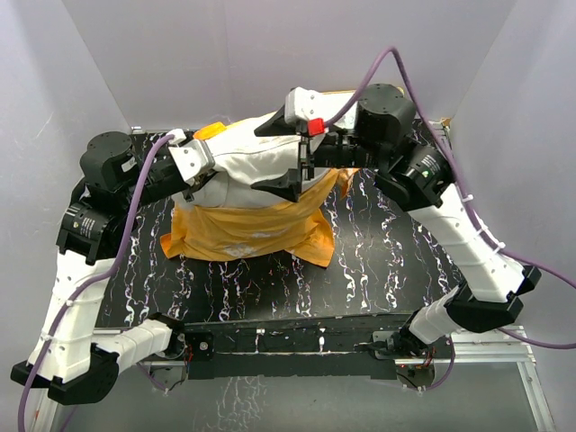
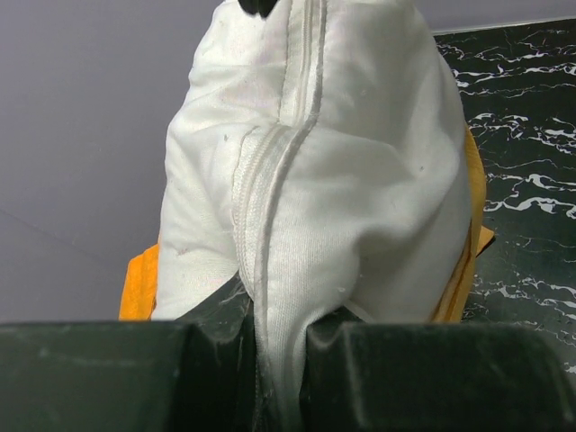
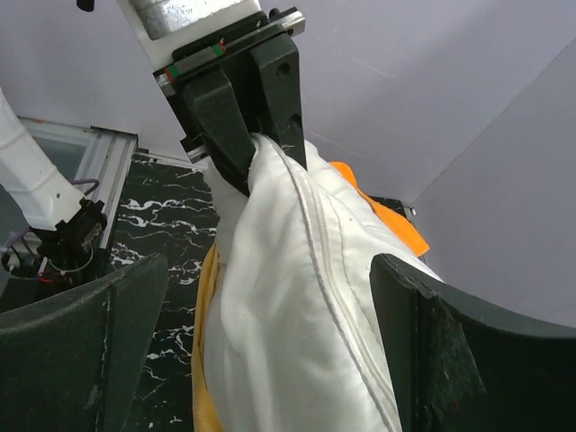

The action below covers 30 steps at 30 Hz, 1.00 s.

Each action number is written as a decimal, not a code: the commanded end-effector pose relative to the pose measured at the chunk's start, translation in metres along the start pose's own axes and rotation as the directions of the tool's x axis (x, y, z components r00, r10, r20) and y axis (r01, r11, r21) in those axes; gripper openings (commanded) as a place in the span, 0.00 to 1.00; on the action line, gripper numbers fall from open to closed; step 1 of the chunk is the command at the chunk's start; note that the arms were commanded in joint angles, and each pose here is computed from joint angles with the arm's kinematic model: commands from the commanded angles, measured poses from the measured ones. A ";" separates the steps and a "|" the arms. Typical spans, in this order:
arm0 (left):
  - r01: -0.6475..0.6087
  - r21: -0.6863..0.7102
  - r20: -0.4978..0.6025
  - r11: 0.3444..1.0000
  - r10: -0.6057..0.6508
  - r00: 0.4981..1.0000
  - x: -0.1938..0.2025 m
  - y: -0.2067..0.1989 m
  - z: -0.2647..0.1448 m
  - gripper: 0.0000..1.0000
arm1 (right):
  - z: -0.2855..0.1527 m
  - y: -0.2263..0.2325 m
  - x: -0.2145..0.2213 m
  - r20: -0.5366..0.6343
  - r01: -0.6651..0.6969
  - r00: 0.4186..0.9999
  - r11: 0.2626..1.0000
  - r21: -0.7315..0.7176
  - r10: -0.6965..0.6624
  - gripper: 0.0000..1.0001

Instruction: Remove the pillowcase from the pillow

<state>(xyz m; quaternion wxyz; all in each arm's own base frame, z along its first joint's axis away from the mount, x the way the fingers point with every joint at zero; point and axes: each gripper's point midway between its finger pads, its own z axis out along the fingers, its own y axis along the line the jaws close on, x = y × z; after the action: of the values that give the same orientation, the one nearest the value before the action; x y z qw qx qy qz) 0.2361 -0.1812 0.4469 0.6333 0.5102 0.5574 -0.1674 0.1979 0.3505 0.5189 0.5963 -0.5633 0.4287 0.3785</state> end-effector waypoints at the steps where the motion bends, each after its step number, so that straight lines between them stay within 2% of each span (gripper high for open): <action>1: -0.032 0.004 0.065 0.999 0.032 0.997 -0.022 0.002 -0.004 0.00 | 0.022 -0.007 0.034 -0.105 -0.001 0.995 1.000 0.026 0.003 0.98; 9: -0.023 0.025 0.066 0.999 0.021 0.998 -0.026 -0.002 -0.005 0.00 | 0.042 -0.043 0.094 -0.283 0.120 0.956 0.981 0.153 -0.073 0.98; 17: -0.018 0.032 0.103 0.999 0.014 0.995 -0.035 0.001 -0.002 0.00 | 0.075 0.022 0.187 -0.469 0.076 0.878 0.996 -0.051 -0.091 0.98; 22: 0.007 0.035 0.148 0.999 -0.012 0.989 -0.048 -0.002 -0.007 0.00 | 0.072 0.015 0.221 -0.451 0.084 0.891 0.995 0.050 -0.053 0.99; 24: 0.016 0.034 0.167 0.999 -0.021 0.986 -0.054 -0.003 -0.010 0.00 | 0.067 0.006 0.222 -0.419 0.048 0.908 0.995 0.093 -0.005 0.92; 25: 0.024 0.034 0.179 0.999 -0.030 0.983 -0.058 -0.004 -0.012 0.00 | 0.064 0.000 0.221 -0.398 0.027 0.917 0.993 0.112 0.021 0.86; 30: 0.077 0.035 0.224 0.996 -0.083 0.971 -0.071 -0.007 -0.018 0.00 | 0.051 -0.027 0.214 -0.337 -0.049 0.934 0.979 0.200 0.116 0.36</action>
<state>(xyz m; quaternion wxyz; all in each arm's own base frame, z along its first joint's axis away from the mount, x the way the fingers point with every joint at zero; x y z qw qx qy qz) 0.2459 -0.1849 0.4265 0.5910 0.4698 0.6206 -0.2117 0.2749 0.4092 0.3947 0.6239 -0.5784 0.4689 0.2373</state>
